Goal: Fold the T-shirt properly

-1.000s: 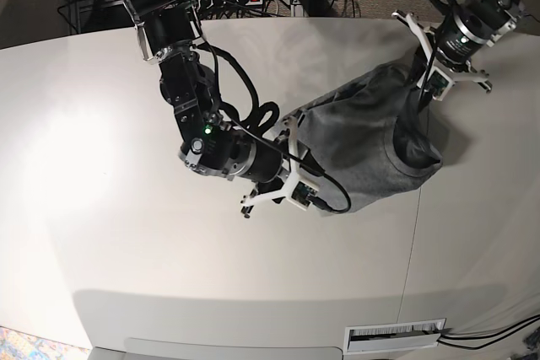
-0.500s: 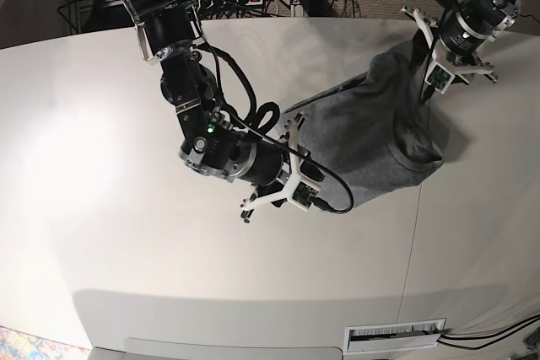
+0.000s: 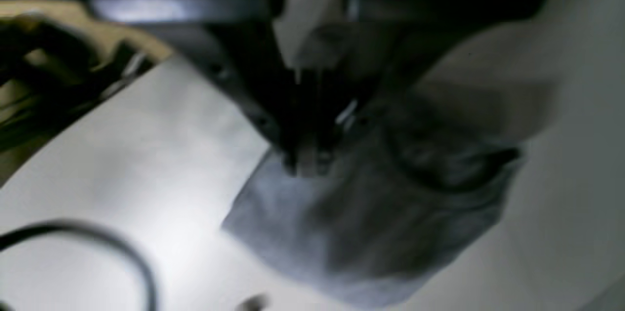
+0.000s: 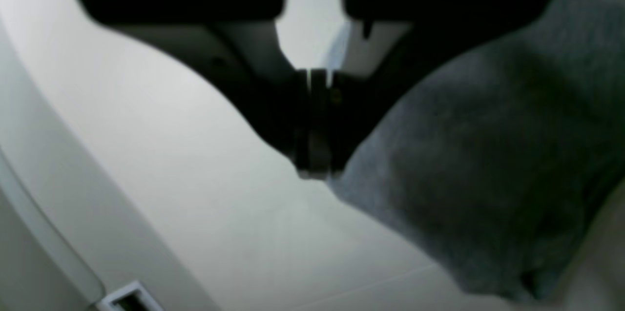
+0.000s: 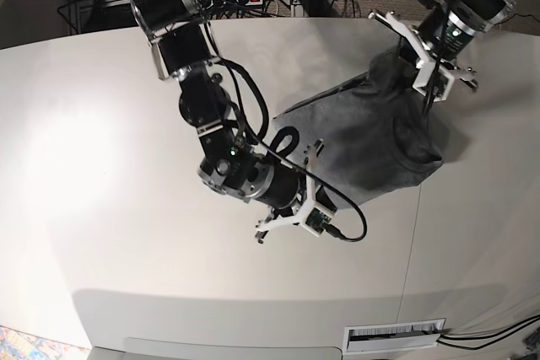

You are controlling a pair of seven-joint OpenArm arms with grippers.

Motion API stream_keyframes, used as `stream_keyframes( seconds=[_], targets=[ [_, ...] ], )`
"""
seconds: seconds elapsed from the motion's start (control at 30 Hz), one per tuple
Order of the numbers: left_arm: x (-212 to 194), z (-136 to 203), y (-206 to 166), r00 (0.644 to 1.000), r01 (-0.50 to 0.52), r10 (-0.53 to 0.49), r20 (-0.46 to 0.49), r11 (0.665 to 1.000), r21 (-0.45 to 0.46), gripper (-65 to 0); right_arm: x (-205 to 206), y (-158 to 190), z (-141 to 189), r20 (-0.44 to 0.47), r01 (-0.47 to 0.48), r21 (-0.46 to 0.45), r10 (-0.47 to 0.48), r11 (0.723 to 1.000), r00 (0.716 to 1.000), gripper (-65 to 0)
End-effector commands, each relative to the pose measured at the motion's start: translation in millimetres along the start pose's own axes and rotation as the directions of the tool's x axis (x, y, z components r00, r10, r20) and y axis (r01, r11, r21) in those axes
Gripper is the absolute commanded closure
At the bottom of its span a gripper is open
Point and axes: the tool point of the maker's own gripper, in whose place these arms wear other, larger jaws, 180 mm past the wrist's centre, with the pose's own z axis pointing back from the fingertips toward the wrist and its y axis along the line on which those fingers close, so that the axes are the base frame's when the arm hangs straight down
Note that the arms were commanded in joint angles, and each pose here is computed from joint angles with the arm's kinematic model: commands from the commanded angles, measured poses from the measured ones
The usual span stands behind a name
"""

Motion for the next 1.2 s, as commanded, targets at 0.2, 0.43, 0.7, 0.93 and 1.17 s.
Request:
stream_keyframes(
  seconds=[0.2,0.43,0.7,0.93,1.17],
  targets=[
    [-5.9,-8.3,-9.9,0.996,-0.074,0.076,0.046,0.997,-0.036,0.0,40.8,-16.4,-32.8,0.039,0.026,0.031,-0.028,0.999,0.999,0.0],
    [-43.4,-28.4,1.0,0.992,-0.126,0.127,0.007,0.99,-0.069,0.0,35.3,-23.1,-34.6,0.007,-0.002,0.011,0.002,1.0,1.0,0.0],
    [-66.9,-51.2,21.1,0.986,-0.165,0.164,-0.024,0.984,-0.069,0.0,23.9,-32.2,-35.3,-0.043,-0.068,-0.032,0.067,0.997,0.997,0.0],
    [-96.6,-41.4,5.4,0.983,-0.153,0.139,-0.123,0.982,-0.11,0.0,-7.2,-24.0,-53.6,-0.049,-0.074,-0.002,0.074,0.997,0.996,0.0],
    [-105.1,-36.9,23.9,0.987,-0.027,0.017,-0.162,0.998,-0.061,0.0,-38.9,-17.2,-54.6,-0.189,0.006,0.034,0.001,0.999,0.982,0.0]
  ],
)
